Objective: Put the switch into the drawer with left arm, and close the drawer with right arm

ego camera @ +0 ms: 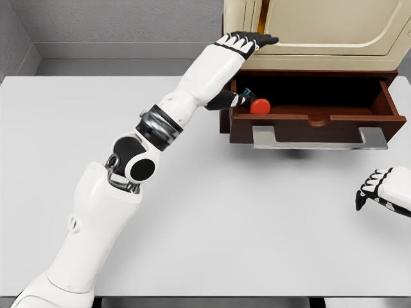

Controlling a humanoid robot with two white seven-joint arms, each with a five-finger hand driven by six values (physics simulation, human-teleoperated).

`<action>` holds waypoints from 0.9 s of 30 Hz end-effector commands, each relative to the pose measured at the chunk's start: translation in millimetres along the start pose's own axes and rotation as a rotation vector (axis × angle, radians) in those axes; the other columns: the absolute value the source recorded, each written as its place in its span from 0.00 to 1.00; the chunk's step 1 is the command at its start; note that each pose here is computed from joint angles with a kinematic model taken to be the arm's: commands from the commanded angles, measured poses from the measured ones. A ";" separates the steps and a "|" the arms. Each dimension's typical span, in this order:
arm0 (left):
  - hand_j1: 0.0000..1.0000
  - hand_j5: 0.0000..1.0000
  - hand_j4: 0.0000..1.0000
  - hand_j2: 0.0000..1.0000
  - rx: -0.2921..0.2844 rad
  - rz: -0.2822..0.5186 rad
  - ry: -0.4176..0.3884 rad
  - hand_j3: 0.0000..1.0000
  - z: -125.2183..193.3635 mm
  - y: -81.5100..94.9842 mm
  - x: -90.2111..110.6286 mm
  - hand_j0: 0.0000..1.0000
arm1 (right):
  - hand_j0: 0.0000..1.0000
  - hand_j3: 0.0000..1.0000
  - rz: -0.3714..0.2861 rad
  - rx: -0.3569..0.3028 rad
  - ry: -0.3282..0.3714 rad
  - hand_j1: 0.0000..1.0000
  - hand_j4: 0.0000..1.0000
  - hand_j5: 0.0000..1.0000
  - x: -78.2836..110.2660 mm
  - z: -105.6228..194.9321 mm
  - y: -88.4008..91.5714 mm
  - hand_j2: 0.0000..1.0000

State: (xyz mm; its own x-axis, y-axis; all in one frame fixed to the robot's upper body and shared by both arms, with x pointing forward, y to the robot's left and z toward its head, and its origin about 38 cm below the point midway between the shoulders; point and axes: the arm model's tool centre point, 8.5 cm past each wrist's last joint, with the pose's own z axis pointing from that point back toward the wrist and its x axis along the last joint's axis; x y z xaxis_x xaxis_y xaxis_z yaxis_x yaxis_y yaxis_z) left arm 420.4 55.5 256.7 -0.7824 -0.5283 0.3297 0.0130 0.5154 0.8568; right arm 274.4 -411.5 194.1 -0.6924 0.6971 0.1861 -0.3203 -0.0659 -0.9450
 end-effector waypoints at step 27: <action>1.00 1.00 1.00 1.00 0.054 0.243 0.054 1.00 246.6 114.5 -91.9 1.00 | 0.36 0.36 -0.055 -0.084 0.009 0.36 0.36 0.36 -5.4 -1.5 -25.0 0.36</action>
State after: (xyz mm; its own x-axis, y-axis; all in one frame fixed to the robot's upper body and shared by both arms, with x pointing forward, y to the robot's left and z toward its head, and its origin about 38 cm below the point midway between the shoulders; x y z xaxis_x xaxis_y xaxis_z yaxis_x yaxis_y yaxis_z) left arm 329.9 303.1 199.5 -0.7094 -0.3869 0.5891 0.2112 0.6808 0.7014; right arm 287.8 -412.2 216.8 -0.6746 0.7038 0.2227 -0.2936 0.0209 -0.9557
